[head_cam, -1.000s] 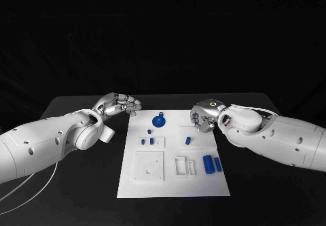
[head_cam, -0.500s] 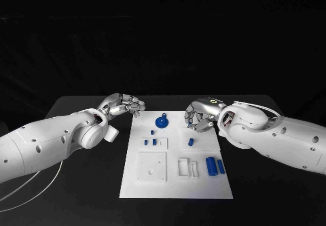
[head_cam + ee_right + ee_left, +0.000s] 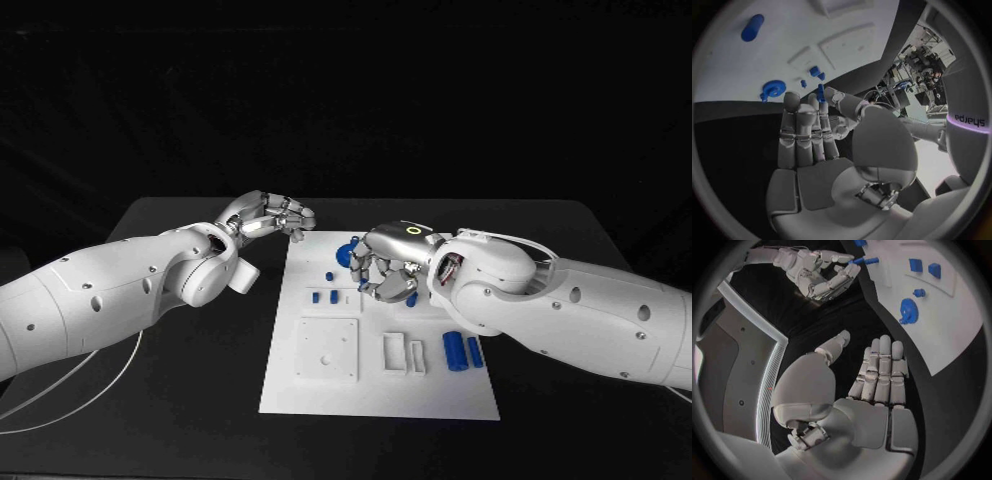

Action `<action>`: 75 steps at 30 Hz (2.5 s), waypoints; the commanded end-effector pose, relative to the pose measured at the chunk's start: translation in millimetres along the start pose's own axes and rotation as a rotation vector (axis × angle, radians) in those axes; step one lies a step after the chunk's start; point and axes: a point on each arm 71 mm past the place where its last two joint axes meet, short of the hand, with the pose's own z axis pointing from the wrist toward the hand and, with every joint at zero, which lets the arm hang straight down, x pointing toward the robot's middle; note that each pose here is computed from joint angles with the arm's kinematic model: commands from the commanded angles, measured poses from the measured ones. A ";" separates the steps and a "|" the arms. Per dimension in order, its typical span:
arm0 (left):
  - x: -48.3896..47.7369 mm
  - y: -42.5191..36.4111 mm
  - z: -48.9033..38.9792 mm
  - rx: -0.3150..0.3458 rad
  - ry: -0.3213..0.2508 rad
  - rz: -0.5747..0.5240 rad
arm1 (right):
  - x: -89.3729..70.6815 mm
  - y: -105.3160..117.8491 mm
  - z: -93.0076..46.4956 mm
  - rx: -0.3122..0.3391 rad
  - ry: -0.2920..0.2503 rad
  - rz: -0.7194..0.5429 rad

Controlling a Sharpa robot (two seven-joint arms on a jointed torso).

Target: Assemble the parts on the task board

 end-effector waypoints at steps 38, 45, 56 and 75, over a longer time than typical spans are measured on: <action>11.8 -5.8 4.3 0.011 0.023 -0.014 | 72.6 33.1 8.7 -0.073 0.132 -0.084; 11.8 -5.6 4.3 0.009 0.023 -0.014 | 75.3 33.2 8.4 -0.072 0.137 -0.081; 11.5 -5.5 4.2 0.009 0.023 -0.014 | 77.9 32.3 9.5 -0.068 0.145 -0.082; 10.9 -5.1 4.0 0.006 0.023 -0.014 | 91.8 33.8 11.7 -0.074 0.182 -0.080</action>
